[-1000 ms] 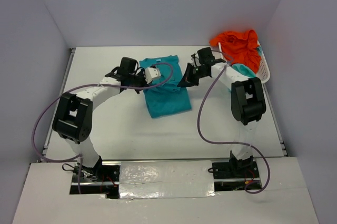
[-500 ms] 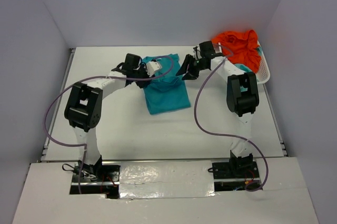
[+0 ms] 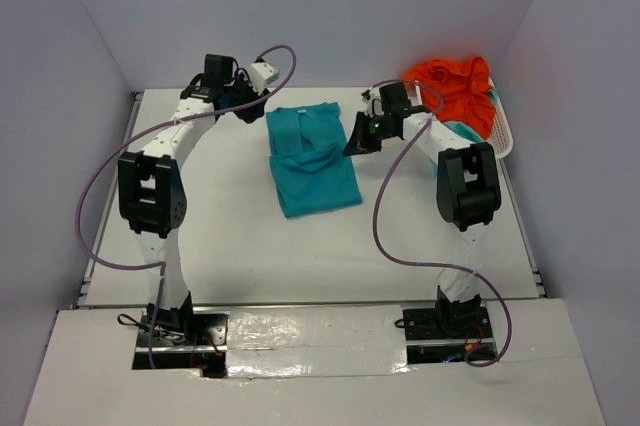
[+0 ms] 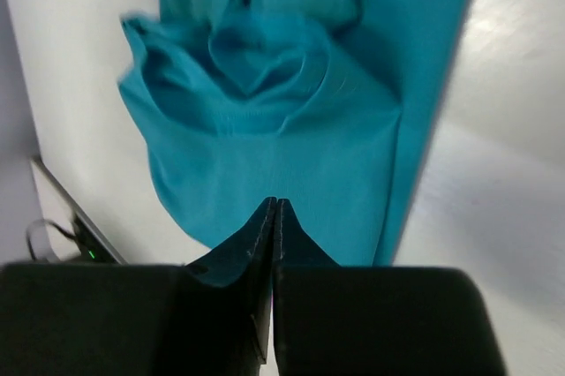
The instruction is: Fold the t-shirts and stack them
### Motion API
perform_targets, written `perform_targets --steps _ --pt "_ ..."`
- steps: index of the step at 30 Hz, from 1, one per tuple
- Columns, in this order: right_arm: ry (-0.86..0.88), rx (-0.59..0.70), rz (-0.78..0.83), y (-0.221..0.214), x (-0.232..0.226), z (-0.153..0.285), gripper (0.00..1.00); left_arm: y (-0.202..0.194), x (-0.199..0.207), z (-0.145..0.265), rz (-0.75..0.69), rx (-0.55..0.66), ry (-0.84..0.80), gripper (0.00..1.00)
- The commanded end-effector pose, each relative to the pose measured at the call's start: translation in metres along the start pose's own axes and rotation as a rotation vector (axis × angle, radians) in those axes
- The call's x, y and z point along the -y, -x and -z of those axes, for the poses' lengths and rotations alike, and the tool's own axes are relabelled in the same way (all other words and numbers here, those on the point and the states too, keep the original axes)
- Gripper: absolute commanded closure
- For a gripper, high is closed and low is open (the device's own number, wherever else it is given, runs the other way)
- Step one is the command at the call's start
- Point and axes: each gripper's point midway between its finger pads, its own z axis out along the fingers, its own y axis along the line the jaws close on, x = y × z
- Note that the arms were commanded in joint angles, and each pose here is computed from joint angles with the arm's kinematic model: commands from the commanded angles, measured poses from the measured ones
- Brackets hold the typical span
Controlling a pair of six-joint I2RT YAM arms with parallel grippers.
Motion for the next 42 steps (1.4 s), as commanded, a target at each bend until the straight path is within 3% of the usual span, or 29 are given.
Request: perform_targets --steps 1,7,16,23,30,36,42 --pt "0.058 -0.065 0.101 -0.031 -0.023 0.0 0.99 0.004 0.075 0.035 -0.075 0.006 -0.24 0.51" --pt "0.115 -0.169 0.082 -0.067 -0.059 -0.031 1.0 -0.009 0.105 0.047 0.087 -0.004 -0.289 0.5" --pt "0.042 -0.199 0.012 -0.073 -0.032 -0.062 1.0 0.0 0.079 0.044 0.056 0.002 -0.221 0.5" --pt "0.016 -0.176 0.012 -0.05 -0.026 -0.079 1.0 0.0 0.069 0.035 0.064 0.008 -0.223 0.49" --pt "-0.018 -0.1 -0.048 -0.022 -0.01 -0.092 1.0 -0.004 0.07 0.036 0.055 0.014 -0.23 0.49" --pt "0.034 0.088 -0.118 0.043 -0.016 -0.093 1.0 -0.005 0.076 0.038 0.004 0.013 -0.255 0.49" --pt "0.153 0.222 -0.202 0.086 -0.044 -0.092 1.0 -0.012 0.106 0.041 -0.214 -0.007 -0.321 0.48"
